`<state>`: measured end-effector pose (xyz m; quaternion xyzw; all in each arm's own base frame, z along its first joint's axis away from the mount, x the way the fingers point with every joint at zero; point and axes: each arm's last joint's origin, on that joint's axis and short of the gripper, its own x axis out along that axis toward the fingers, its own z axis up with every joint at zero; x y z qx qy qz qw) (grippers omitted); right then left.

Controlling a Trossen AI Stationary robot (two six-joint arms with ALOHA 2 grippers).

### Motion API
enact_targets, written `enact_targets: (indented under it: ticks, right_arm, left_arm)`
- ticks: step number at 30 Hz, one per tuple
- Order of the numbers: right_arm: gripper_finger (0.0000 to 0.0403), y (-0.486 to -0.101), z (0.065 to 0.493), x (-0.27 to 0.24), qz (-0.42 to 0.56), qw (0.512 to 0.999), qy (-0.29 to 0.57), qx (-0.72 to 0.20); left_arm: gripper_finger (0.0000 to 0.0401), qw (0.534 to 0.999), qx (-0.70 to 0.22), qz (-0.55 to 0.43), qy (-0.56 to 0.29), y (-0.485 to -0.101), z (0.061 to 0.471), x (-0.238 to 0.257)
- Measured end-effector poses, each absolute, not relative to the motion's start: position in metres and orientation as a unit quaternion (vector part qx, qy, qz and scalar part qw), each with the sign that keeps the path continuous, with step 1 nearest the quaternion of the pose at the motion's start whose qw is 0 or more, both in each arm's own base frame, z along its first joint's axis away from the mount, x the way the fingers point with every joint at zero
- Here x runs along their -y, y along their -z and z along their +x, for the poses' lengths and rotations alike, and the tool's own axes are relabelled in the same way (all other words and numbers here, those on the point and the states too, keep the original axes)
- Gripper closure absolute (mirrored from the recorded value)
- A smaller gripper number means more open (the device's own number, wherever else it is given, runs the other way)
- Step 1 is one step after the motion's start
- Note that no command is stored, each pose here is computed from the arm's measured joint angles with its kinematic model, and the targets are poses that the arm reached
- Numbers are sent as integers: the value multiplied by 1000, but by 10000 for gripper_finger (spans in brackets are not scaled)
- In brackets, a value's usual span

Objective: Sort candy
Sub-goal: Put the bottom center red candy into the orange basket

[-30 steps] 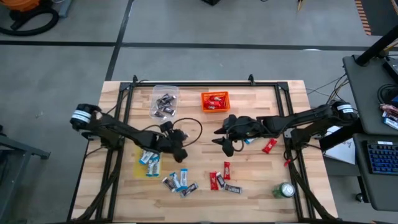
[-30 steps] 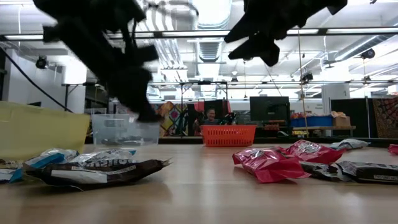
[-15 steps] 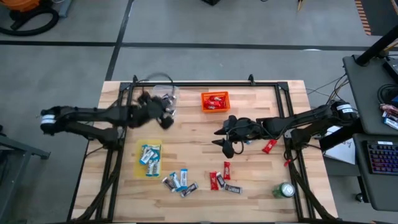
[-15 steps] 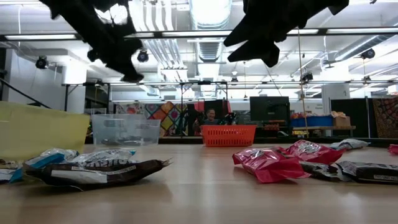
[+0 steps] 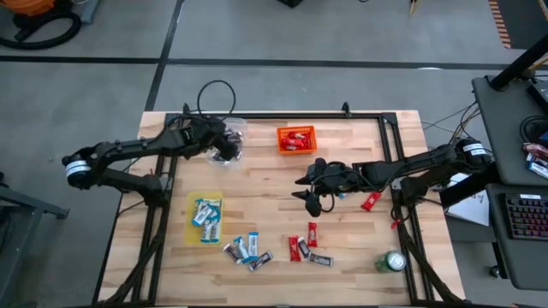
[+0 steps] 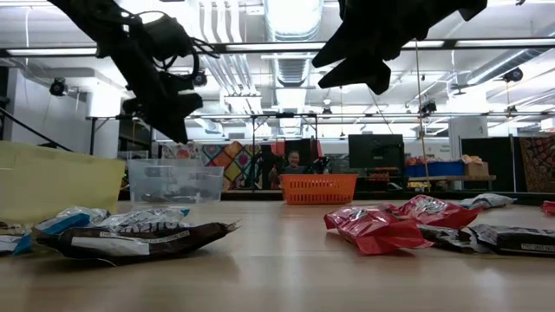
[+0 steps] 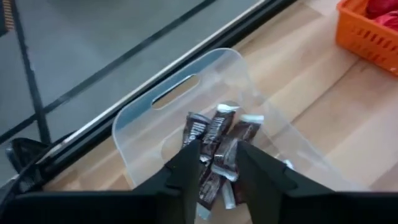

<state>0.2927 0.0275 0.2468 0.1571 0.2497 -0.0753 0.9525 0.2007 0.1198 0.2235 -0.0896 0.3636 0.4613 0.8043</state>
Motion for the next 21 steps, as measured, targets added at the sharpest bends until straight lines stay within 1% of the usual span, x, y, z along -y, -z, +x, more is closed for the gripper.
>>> enact_targets:
  ticks: [4, 7, 17, 21]
  right_arm:
    - [200, -247, 293, -27, 157, 952, 76, -251]
    - [200, -246, 292, -27, 157, 952, 76, -252]
    - [200, -239, 288, -27, 209, 929, 105, -288]
    - [200, -232, 282, -24, 243, 904, 154, -315]
  left_arm:
    - [282, 810, -360, -85, -456, -226, 202, -115]
    - [271, 821, -351, -80, -443, -230, 203, -107]
    - [266, 878, -323, -49, -351, -244, 214, -58]
    - [266, 897, -312, -44, -309, -245, 220, -36]
